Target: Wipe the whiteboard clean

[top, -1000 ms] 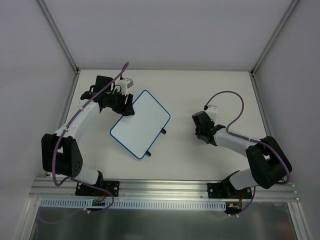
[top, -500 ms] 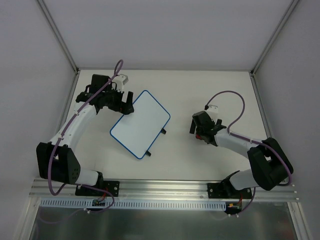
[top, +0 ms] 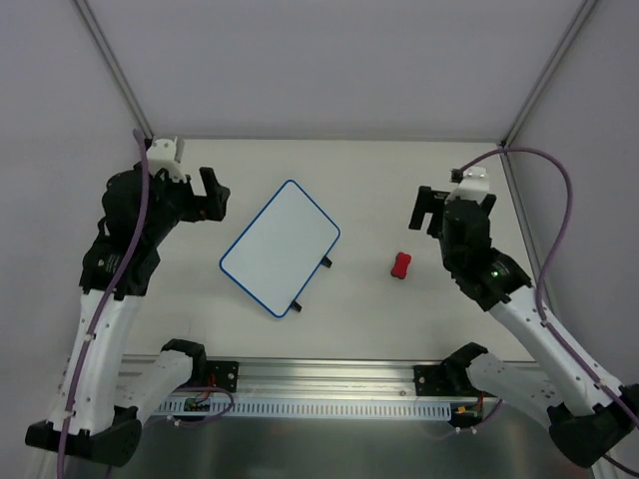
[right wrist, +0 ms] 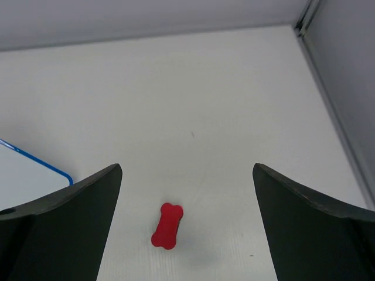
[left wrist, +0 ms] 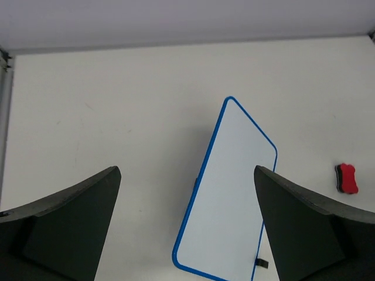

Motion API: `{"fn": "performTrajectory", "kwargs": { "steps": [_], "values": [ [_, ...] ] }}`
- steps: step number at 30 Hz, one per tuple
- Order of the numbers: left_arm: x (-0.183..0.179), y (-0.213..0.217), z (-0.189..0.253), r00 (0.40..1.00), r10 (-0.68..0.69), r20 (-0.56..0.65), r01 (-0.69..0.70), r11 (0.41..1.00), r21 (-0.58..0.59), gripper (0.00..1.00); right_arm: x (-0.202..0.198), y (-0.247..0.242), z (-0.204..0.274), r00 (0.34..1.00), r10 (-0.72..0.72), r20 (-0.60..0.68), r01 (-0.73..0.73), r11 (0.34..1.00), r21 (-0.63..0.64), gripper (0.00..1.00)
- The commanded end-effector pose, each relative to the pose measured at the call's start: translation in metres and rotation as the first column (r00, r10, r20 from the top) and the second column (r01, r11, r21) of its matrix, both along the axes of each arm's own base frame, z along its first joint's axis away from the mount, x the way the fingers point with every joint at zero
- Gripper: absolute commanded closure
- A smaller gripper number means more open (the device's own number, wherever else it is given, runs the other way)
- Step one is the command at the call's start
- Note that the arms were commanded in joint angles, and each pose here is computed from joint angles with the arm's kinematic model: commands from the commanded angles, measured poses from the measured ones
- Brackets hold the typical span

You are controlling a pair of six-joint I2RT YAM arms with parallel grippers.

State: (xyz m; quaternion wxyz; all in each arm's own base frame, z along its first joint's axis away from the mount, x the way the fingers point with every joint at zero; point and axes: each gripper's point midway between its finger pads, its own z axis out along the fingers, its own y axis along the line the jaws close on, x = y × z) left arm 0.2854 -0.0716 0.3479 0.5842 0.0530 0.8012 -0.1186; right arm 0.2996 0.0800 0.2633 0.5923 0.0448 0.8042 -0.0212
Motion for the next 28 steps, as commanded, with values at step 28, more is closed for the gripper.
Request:
{"fn": "performTrajectory", "kwargs": {
  "steps": [28],
  "values": [
    [-0.119,0.09,0.095,0.848,0.326,0.419,-0.345,0.938,-0.031,0.01,-0.068,-0.073,0.198,0.916,0.022,0.401,0.061,0.98,-0.191,0.01]
  ]
}}
